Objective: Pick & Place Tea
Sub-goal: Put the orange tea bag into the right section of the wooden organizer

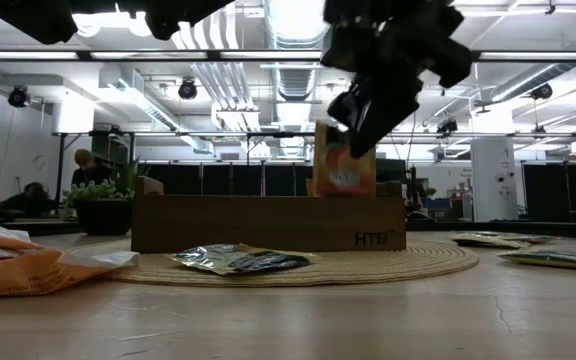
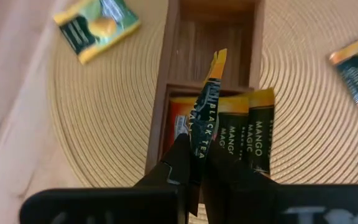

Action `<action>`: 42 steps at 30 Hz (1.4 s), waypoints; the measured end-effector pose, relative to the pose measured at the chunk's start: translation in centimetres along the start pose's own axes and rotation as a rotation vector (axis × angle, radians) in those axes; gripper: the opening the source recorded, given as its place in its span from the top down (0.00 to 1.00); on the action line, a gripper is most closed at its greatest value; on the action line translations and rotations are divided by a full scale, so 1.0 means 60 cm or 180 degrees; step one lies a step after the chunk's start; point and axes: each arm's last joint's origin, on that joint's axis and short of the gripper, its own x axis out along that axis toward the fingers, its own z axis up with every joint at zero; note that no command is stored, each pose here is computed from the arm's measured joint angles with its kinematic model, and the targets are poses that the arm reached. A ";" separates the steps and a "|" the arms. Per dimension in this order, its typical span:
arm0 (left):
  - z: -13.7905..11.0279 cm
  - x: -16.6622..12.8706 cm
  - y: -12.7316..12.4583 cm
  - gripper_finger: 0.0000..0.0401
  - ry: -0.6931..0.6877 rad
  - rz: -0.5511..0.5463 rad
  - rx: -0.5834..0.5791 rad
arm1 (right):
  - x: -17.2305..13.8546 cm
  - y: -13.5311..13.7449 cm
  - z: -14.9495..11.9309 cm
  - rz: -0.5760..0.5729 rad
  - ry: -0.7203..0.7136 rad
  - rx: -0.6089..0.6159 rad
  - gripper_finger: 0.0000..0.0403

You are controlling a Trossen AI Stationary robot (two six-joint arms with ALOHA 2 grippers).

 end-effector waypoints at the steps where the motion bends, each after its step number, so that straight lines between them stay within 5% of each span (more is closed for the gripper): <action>1: 0.000 0.000 0.000 0.58 0.0001 0.0000 0.0001 | 0.005 -0.002 0.003 0.0015 0.0087 0.0020 0.97; 29: 0.000 0.000 0.000 0.58 0.0004 -0.0003 0.0002 | 0.030 -0.020 0.014 -0.0415 0.0503 0.0106 0.96; 42: 0.000 0.000 0.000 0.58 0.0004 -0.0003 -0.0011 | 0.030 -0.023 0.019 -0.0456 0.0445 0.0172 0.77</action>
